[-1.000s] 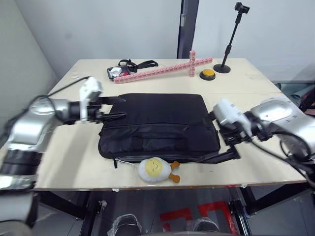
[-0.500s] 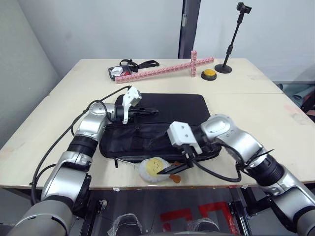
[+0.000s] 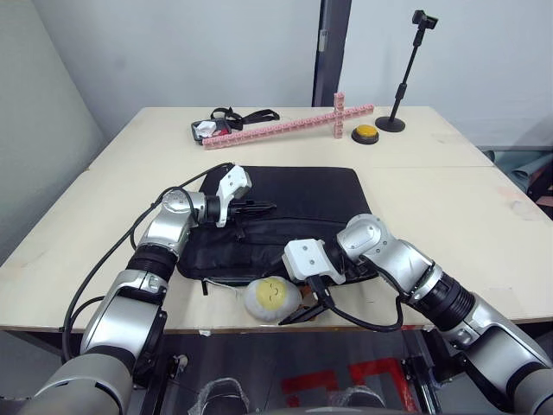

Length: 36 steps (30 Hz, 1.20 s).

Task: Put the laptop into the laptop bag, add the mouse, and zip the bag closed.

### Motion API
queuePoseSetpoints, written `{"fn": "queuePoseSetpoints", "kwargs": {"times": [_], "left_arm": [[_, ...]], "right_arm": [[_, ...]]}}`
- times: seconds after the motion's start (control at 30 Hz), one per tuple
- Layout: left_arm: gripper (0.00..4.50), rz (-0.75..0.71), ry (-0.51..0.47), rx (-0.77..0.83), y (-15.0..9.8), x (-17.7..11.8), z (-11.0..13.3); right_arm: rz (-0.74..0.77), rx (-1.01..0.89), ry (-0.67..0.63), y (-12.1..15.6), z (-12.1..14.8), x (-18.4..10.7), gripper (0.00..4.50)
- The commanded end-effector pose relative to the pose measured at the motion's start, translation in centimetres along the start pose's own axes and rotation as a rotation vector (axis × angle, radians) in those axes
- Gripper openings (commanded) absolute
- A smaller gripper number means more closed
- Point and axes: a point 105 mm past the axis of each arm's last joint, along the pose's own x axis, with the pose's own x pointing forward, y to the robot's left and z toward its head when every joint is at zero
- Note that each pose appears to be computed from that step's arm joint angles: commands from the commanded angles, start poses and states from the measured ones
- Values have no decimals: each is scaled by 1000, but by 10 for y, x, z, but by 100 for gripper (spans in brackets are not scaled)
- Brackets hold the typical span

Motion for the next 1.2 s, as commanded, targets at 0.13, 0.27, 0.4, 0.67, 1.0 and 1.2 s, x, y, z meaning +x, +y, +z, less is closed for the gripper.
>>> {"fn": "queuePoseSetpoints", "kwargs": {"times": [0.13, 0.27, 0.4, 0.67, 1.0, 1.2], "left_arm": [[0, -30, 78, -63, -12, 1, -26], [0, -27, 85, -68, -12, 1, -31], [0, -32, 99, -63, -12, 2, -36], [0, -39, 162, -77, -15, 5, -56], [0, -27, 159, -71, -13, 5, -58], [0, -28, 158, -72, -13, 5, -59]], "right_arm": [[7, -65, 3, -1, 2, 2, 225], [-3, -56, 9, 4, -5, -2, 95], [-2, -44, 19, 12, -10, -13, 2], [-56, 2, 103, 27, -22, -55, 2], [-187, 208, 270, 50, -63, -126, 2], [-266, 320, 410, 69, -90, -174, 2]]}}
